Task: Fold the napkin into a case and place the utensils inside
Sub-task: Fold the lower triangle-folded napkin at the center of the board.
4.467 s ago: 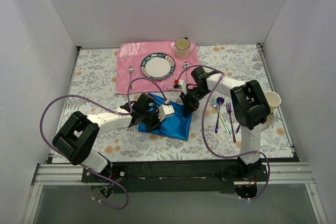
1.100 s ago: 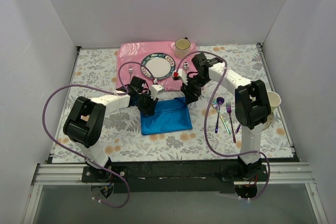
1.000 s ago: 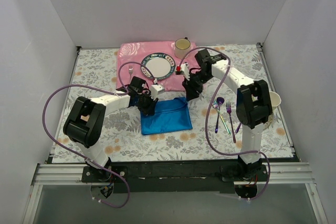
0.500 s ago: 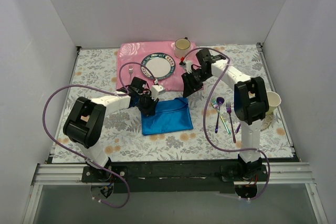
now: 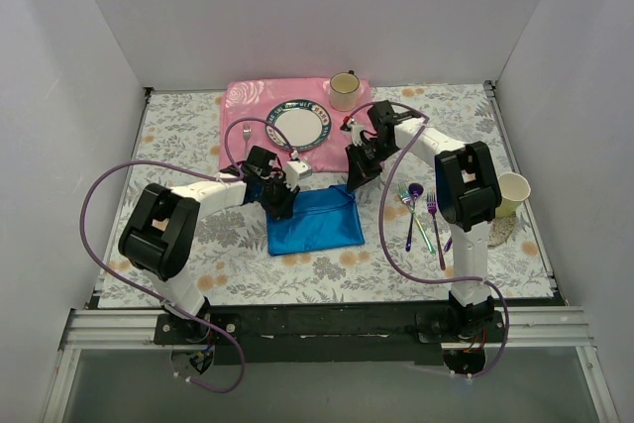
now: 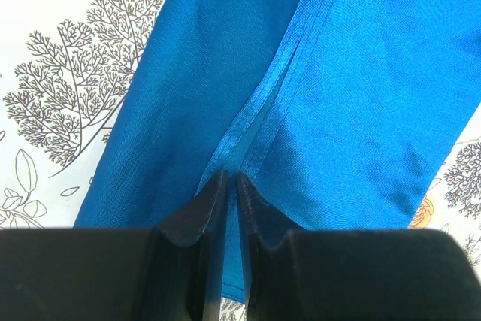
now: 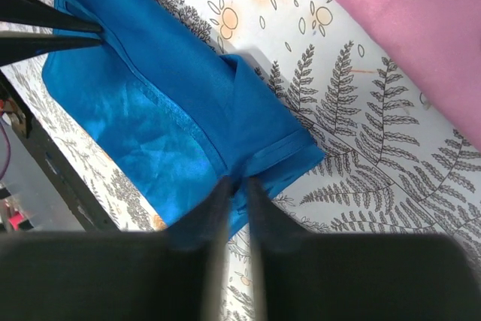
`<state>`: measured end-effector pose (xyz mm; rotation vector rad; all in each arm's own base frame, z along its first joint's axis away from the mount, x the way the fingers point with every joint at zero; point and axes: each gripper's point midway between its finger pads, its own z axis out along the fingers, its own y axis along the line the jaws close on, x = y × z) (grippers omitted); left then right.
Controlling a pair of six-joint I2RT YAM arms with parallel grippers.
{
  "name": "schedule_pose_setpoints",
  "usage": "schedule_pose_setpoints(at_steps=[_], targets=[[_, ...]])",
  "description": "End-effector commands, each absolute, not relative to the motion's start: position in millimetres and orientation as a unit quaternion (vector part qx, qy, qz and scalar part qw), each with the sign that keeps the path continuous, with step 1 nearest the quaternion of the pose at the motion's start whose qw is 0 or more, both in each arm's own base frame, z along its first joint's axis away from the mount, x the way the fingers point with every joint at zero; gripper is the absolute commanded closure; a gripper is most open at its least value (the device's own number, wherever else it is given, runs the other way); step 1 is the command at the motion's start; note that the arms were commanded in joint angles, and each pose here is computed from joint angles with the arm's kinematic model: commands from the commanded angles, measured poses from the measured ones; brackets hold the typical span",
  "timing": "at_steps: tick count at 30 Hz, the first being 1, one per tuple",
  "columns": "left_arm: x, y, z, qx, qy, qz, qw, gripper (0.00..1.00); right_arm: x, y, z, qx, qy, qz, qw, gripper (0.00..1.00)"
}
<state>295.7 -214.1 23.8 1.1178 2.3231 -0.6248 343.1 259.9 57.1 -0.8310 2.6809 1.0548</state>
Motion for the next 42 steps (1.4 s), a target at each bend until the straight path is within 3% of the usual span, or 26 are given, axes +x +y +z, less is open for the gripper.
schedule_pose_setpoints(at_steps=[1, 2, 9, 17, 23, 28, 35, 42], targets=[[273, -202, 16, 0.407, 0.863, -0.216, 0.206, 0.88, 337, 265, 67, -0.277, 0.883, 0.372, 0.067, 0.95], [272, -203, 20, 0.406, 0.863, -0.219, 0.207, 0.87, 335, 264, 68, -0.284, 0.881, 0.372, 0.068, 0.99], [267, -210, 68, 0.394, 0.850, -0.246, 0.246, 0.81, 324, 256, 70, -0.308, 0.876, 0.365, 0.071, 0.99], [267, -221, 95, 0.368, 0.848, -0.276, 0.265, 0.73, 303, 249, 14, -0.332, 0.885, 0.324, 0.043, 0.99], [233, -242, 100, 0.462, 0.783, -0.294, 0.295, 0.65, 305, 243, -4, -0.333, 0.892, 0.305, 0.039, 0.99], [213, -257, 78, 0.539, 0.740, -0.260, 0.309, 0.66, 310, 246, -4, -0.333, 0.891, 0.307, 0.039, 0.99], [215, -263, 37, 0.579, 0.736, -0.199, 0.291, 0.69, 311, 257, 29, -0.340, 0.876, 0.338, 0.056, 0.99], [209, -256, 12, 0.558, 0.771, -0.183, 0.245, 0.83, 297, 258, 52, -0.337, 0.869, 0.359, 0.047, 0.99]])
